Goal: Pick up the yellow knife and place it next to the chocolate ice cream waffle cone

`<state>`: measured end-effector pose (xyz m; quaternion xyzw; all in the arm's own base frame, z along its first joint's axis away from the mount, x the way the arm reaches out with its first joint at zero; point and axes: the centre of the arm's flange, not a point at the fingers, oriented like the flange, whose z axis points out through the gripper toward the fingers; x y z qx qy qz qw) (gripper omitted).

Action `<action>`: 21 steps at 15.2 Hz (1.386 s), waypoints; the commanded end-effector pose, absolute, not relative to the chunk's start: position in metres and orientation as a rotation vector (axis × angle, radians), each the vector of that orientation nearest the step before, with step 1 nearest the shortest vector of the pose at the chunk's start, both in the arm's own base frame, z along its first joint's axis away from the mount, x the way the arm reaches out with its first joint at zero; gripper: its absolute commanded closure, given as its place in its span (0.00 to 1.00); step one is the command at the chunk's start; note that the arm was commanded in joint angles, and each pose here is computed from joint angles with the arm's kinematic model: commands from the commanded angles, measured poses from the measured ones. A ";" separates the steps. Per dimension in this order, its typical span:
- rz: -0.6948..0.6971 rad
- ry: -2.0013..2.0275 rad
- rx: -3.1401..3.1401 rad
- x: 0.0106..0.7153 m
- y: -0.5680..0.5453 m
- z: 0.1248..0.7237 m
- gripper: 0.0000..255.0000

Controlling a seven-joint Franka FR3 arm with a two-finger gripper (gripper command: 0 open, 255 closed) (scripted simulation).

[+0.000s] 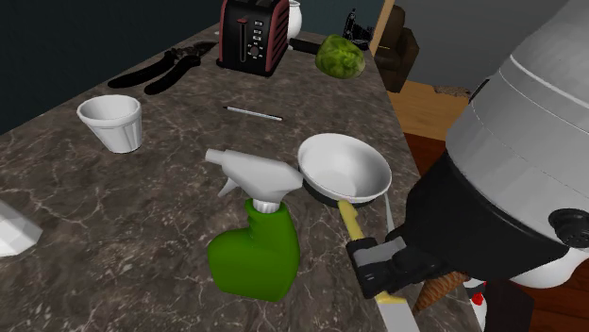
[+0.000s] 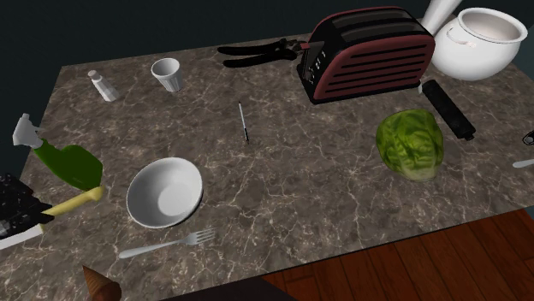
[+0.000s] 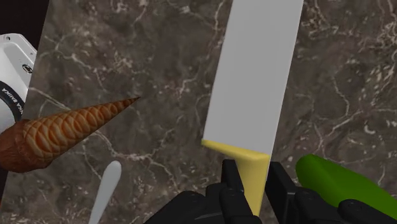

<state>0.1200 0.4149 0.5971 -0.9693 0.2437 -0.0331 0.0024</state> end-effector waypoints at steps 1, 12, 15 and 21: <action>-0.104 0.765 -3.040 0.120 0.415 0.587 1.00; -0.104 0.765 -3.040 0.120 0.415 0.529 1.00; -0.104 0.765 -3.040 0.120 0.415 0.513 1.00; -0.104 0.765 -3.040 0.120 0.415 0.501 1.00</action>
